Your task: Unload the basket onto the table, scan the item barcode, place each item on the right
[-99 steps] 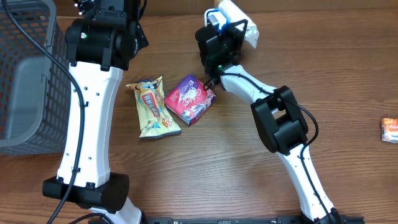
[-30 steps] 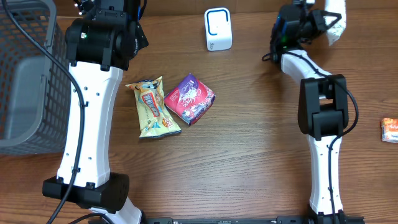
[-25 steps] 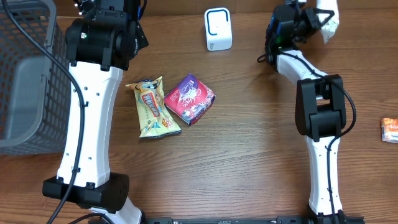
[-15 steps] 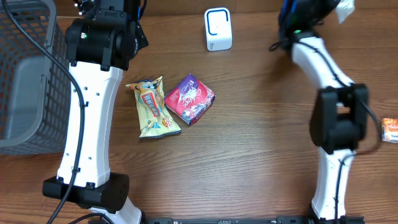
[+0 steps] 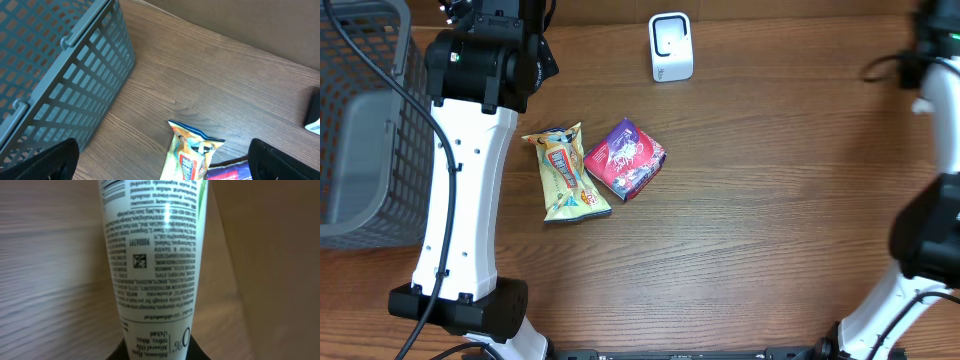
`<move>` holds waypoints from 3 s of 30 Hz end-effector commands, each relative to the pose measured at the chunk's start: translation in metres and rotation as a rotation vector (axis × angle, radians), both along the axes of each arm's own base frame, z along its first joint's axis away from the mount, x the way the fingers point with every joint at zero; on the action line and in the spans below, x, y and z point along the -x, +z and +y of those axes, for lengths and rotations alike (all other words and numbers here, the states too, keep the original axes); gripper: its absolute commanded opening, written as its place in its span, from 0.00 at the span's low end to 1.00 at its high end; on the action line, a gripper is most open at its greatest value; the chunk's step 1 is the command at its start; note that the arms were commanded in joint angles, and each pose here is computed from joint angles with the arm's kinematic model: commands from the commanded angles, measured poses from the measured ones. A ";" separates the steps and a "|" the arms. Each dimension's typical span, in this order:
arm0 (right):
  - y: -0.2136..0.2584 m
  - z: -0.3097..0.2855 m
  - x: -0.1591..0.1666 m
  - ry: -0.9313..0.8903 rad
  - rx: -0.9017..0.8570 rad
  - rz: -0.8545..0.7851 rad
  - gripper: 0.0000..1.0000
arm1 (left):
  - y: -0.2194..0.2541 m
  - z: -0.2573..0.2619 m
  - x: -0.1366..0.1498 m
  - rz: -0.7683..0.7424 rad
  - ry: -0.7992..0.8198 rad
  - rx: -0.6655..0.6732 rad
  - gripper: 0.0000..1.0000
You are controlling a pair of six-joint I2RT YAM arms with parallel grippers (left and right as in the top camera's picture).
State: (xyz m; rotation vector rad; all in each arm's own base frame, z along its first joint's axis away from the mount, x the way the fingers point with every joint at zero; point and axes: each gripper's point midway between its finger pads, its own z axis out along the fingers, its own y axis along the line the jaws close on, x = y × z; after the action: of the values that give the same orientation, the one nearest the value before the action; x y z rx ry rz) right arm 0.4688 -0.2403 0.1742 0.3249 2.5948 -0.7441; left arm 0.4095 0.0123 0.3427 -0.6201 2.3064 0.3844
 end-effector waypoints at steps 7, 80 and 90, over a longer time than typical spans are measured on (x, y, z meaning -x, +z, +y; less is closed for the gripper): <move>-0.063 -0.111 0.104 -0.428 -0.254 -0.076 0.10 | 0.000 -0.001 -0.003 -0.011 0.012 0.001 1.00; -0.148 0.541 0.068 0.585 -1.435 0.466 0.68 | 0.000 -0.002 -0.003 -0.011 0.011 0.001 1.00; -0.148 0.539 0.071 0.640 -1.418 0.470 0.04 | 0.000 -0.001 -0.003 -0.011 0.012 0.001 1.00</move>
State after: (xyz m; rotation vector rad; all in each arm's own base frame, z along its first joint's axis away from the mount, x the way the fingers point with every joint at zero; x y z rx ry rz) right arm 0.4012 0.2993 0.0304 -0.3083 2.8854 1.4350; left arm 0.4096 0.0123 0.3427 -0.6202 2.3062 0.3848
